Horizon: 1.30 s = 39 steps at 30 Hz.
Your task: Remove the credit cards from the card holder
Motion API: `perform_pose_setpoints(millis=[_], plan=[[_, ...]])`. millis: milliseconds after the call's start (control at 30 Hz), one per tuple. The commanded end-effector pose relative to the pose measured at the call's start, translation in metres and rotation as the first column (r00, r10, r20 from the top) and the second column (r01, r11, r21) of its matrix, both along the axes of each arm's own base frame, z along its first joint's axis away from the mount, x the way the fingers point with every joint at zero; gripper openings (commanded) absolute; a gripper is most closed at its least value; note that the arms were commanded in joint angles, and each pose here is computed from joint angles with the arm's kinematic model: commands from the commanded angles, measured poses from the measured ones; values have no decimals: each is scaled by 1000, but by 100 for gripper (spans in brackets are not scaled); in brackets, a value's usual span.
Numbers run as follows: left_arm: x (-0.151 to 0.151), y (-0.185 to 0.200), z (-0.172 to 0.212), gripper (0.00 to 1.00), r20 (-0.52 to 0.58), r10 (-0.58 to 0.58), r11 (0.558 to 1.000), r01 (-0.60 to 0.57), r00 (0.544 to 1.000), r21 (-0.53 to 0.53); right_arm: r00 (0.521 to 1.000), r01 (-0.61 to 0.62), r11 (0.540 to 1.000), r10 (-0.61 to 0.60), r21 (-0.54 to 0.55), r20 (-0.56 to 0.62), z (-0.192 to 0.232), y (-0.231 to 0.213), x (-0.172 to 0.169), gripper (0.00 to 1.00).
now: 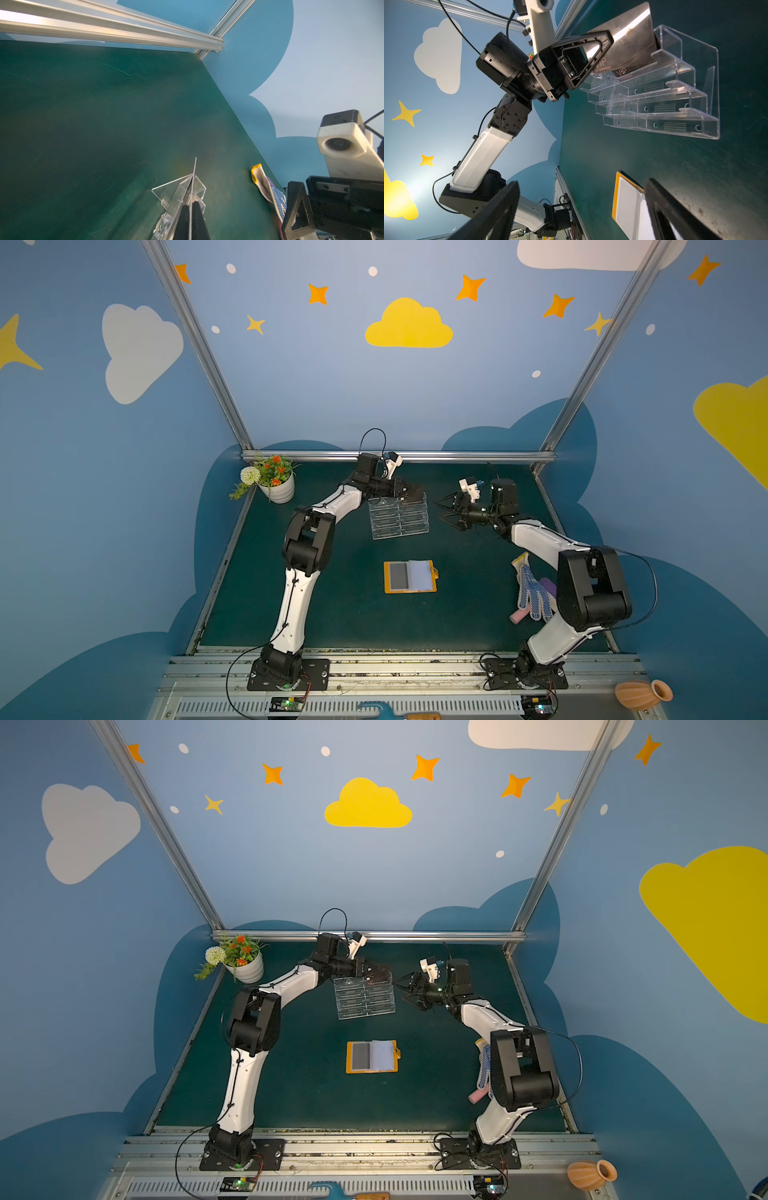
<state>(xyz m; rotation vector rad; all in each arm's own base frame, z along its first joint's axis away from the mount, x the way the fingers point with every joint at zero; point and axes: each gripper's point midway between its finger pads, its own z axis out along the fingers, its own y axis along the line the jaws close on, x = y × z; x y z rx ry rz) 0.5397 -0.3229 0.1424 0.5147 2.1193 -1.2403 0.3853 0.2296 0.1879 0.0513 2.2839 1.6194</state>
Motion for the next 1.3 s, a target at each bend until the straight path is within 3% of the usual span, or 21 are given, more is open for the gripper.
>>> perform_pose_setpoints(millis=[0, 700, 1267], plan=[[4, -1, -3, 4, 26, -19, 1000, 18, 999, 26, 1000, -24, 1000, 24, 19, 20, 7, 6, 2, 92], [14, 6, -11, 5, 77, -109, 992, 103, 991, 75, 997, -78, 996, 78, 43, 9, 6, 23, -1, 92], [12, 7, -13, 21, 84, -107, 993, 101, 991, 66, 996, -94, 994, 94, 63, 5, 8, 30, -1, 92]])
